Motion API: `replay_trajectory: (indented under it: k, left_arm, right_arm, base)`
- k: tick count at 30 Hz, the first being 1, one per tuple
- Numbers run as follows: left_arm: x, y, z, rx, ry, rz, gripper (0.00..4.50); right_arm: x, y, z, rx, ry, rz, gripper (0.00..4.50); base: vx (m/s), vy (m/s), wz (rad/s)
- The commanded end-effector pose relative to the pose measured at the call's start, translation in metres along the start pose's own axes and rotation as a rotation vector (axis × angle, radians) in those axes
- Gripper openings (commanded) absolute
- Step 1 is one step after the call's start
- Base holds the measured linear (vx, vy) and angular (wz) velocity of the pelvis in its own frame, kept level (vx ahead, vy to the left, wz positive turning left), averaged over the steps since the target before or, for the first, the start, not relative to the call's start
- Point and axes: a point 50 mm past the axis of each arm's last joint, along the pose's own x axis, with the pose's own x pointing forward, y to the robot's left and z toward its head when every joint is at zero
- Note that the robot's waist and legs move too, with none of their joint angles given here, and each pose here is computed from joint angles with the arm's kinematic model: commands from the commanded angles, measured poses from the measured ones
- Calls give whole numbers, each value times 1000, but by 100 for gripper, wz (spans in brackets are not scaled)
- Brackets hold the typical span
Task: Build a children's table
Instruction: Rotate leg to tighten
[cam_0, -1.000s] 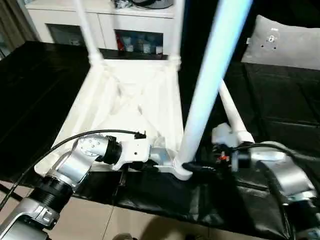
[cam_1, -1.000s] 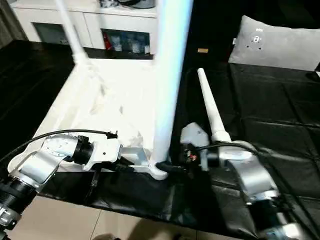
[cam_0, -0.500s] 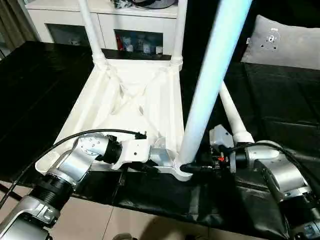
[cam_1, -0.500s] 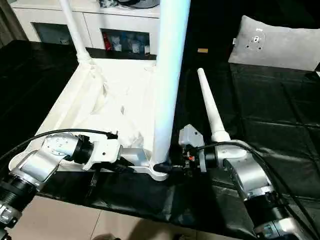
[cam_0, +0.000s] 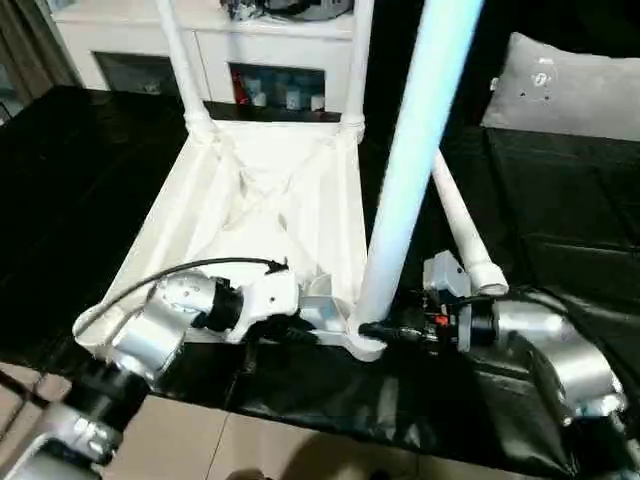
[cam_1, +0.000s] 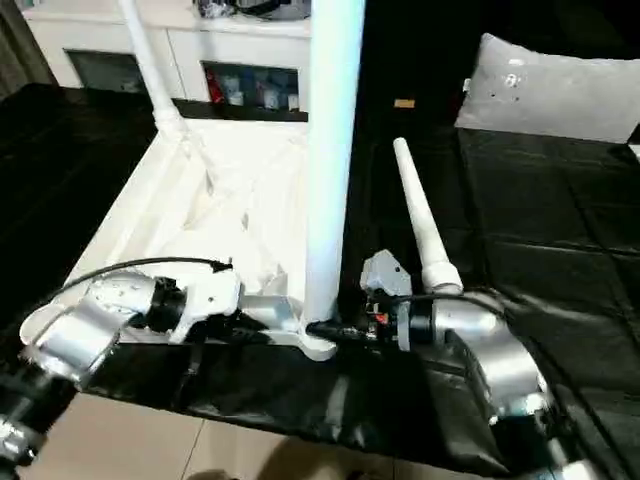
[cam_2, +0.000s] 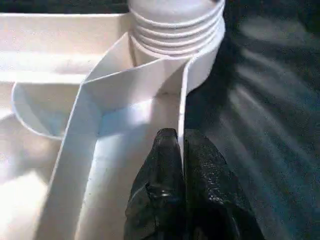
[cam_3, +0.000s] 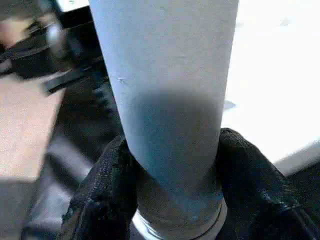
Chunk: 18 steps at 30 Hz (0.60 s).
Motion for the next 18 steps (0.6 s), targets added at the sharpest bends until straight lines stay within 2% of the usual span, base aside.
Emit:
replay_trajectory:
  k: [1, 5, 10, 12, 14, 16, 18]
  left_arm:
    - [21, -2, 31, 2, -136, 64, 0]
    - [38, 0, 47, -109, -184, 206, 0]
    - [60, 17, 72, -258, -254, 469, 0]
    - [61, 25, 76, -264, -245, 554, 0]
    - [60, 28, 77, -256, -233, 576, 0]
    - [57, 31, 75, -233, -210, 586, 0]
    - [54, 31, 72, -214, -189, 590, 0]
  right_arm:
    - [28, 19, -11, 103, 7, 48, 204]
    - [43, 17, -13, 192, -14, -113, 204]
    - [73, -4, -8, 336, -62, -437, 204]
    - [81, -8, -4, 327, -56, -504, 204]
    - [83, -11, -3, 314, -53, -534, 204]
    - [83, -12, 0, 315, -77, -520, 260]
    - [80, -12, 1, 312, -100, -512, 276]
  base:
    - [0, 0, 0]
    - [0, 0, 0]
    - [0, 0, 0]
    - [0, 0, 0]
    - [0, 0, 0]
    - [0, 0, 0]
    - [0, 0, 0]
